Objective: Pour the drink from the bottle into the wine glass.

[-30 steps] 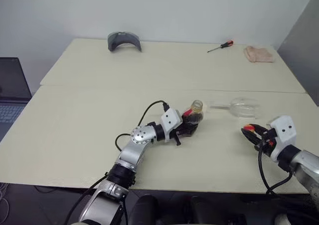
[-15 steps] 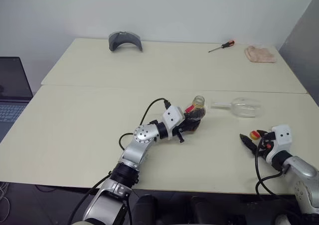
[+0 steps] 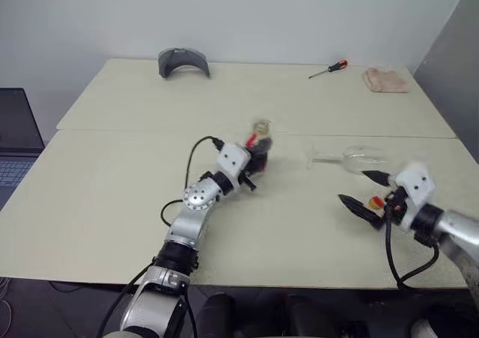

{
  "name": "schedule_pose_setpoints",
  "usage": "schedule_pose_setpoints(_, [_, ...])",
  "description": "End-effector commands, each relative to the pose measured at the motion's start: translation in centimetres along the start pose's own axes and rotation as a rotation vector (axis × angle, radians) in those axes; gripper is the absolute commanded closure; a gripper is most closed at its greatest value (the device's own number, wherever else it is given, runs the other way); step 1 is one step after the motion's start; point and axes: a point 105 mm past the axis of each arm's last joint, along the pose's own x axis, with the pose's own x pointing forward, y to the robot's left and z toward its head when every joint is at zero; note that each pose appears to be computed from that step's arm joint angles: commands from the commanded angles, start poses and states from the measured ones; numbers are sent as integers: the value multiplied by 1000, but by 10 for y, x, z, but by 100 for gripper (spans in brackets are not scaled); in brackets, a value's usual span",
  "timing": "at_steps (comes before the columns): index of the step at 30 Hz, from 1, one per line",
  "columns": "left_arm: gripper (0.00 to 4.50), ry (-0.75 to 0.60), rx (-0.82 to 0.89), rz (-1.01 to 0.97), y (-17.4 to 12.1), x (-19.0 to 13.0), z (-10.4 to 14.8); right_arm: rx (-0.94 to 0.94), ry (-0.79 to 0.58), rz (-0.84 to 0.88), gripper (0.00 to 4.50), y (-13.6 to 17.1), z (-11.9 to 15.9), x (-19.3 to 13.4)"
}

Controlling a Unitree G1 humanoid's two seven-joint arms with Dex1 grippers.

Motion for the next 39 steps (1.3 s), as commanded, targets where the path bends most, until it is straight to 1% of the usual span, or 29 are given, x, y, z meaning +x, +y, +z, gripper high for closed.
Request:
schedule_pose_setpoints(1, [364,-42,16,199,44,-5,9,-25,-113,144,0,24,35,29])
schedule_pose_setpoints(4, [364,-13,5,340,78,-16,0,-34,-146,212,0,36,42,60])
schedule_pose_setpoints(7, [364,4,2,409,96,-22,-6,-50,-153,239,0,42,44,78])
schedule_pose_setpoints(11, [364,30,-25,508,121,-28,-13,-65,-191,283,0,55,53,102])
schedule_pose_setpoints(18, [365,48,-59,523,123,-23,-24,-89,-216,322,0,62,60,115])
schedule_pose_setpoints(25, [365,80,-92,536,118,-24,-37,-96,-213,338,0,64,61,113])
schedule_pose_setpoints(30, [365,80,-120,548,117,-28,-42,-95,-218,342,0,66,63,112])
schedule_pose_setpoints(31, [293,75,-123,543,116,-28,-42,-94,-220,343,0,66,64,112])
schedule_pose_setpoints(32, [265,69,-125,538,115,-28,-41,-92,-223,344,0,66,65,112])
schedule_pose_setpoints(36, [127,48,-124,528,113,-27,-37,-92,-229,349,0,67,67,112])
schedule_pose_setpoints(39, [32,35,-124,517,111,-27,-35,-92,-233,352,0,67,68,112])
